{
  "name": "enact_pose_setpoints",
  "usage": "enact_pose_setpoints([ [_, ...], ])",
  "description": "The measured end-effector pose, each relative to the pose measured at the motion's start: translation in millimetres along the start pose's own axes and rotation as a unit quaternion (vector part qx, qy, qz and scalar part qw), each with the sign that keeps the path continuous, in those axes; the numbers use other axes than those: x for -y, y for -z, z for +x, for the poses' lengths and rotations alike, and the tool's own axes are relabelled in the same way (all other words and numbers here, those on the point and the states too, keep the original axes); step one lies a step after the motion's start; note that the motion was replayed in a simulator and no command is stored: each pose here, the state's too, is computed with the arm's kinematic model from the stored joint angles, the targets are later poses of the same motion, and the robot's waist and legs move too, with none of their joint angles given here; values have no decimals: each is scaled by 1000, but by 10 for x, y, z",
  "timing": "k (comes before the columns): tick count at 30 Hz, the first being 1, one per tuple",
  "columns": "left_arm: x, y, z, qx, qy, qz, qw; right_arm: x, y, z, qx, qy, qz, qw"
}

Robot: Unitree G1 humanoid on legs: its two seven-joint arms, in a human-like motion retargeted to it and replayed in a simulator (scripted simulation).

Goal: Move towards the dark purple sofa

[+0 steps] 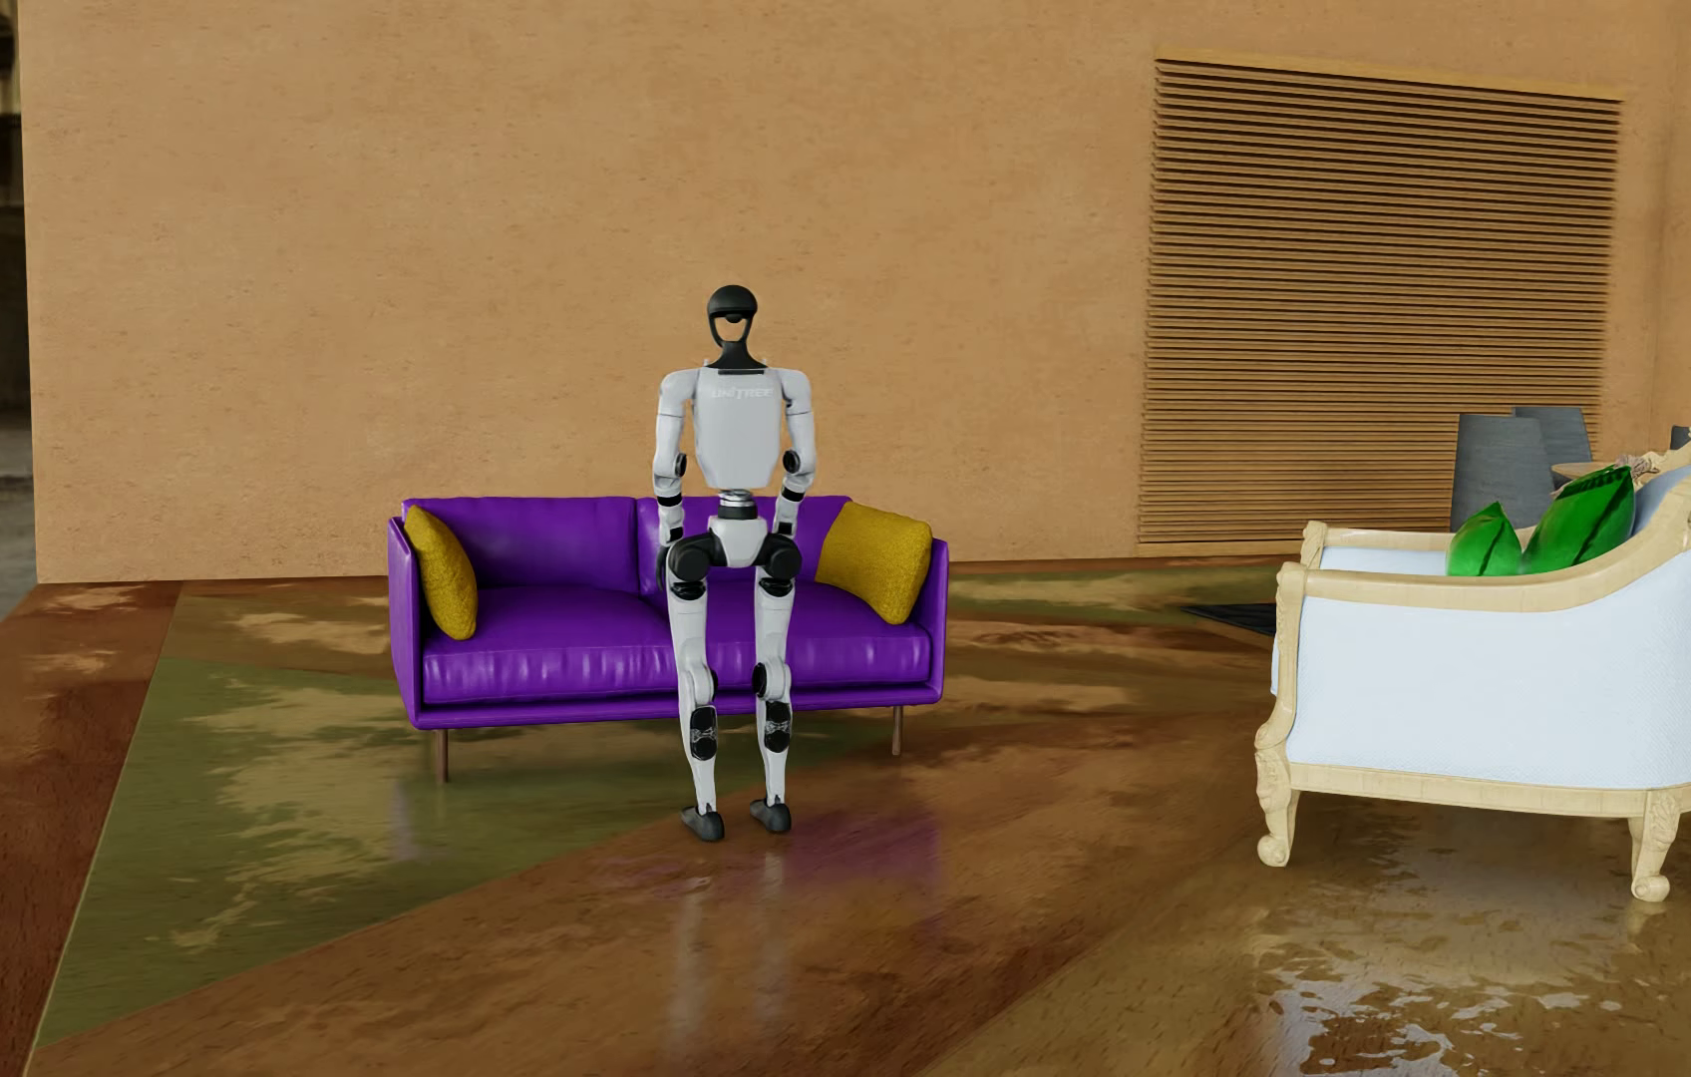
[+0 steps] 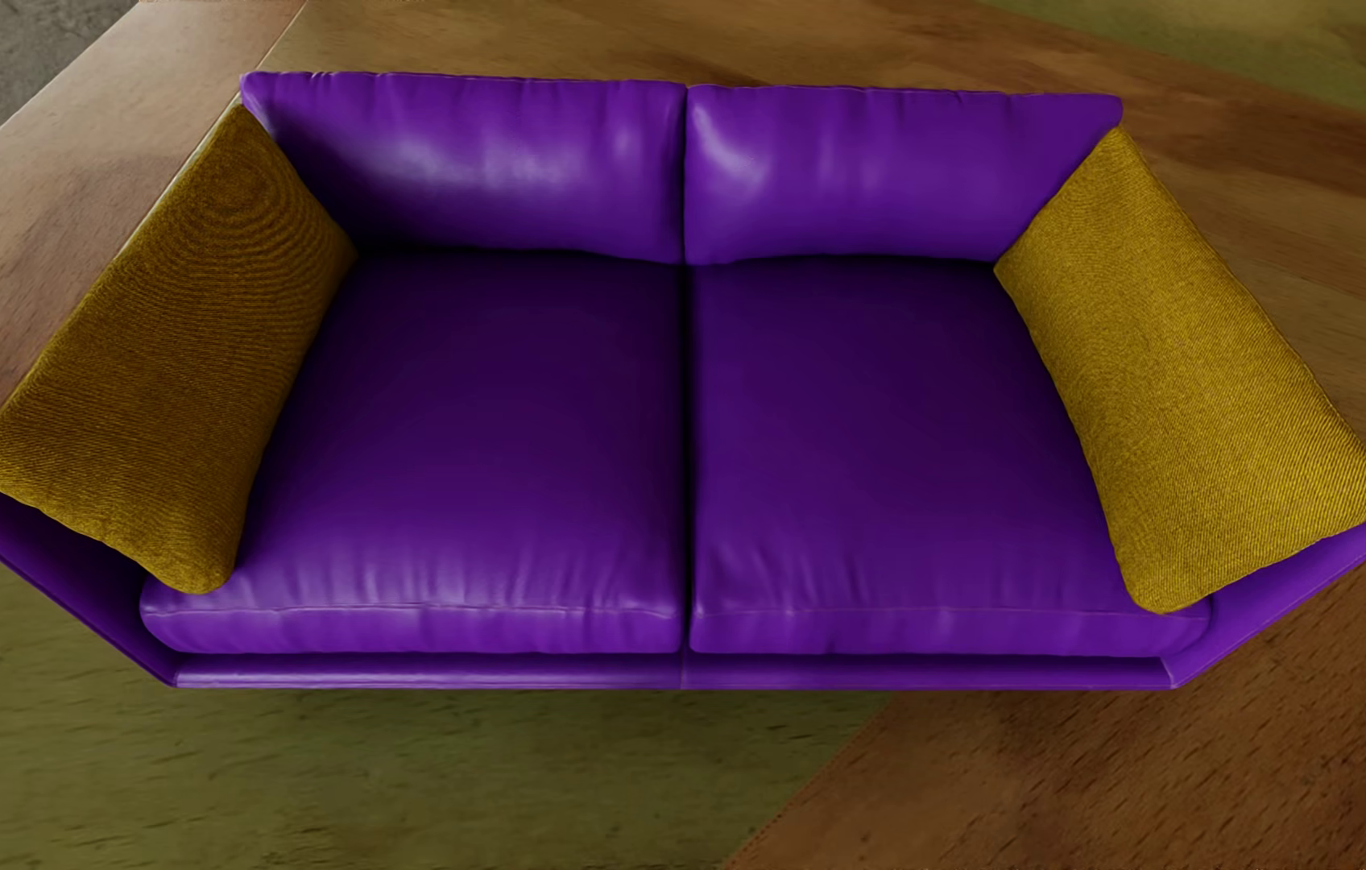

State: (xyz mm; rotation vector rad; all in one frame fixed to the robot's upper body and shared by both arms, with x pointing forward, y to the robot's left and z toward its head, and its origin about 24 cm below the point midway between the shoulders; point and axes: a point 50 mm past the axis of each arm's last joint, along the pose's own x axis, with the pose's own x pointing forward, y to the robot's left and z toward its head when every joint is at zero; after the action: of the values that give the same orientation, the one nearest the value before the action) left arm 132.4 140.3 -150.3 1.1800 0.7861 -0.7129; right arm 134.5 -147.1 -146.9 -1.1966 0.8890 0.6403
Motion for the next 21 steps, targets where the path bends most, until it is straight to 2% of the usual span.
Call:
enact_pose_setpoints([
  [21,-45,-34,14,10,-4,11,1000,25,-13,8,3,2,-4,1000],
])
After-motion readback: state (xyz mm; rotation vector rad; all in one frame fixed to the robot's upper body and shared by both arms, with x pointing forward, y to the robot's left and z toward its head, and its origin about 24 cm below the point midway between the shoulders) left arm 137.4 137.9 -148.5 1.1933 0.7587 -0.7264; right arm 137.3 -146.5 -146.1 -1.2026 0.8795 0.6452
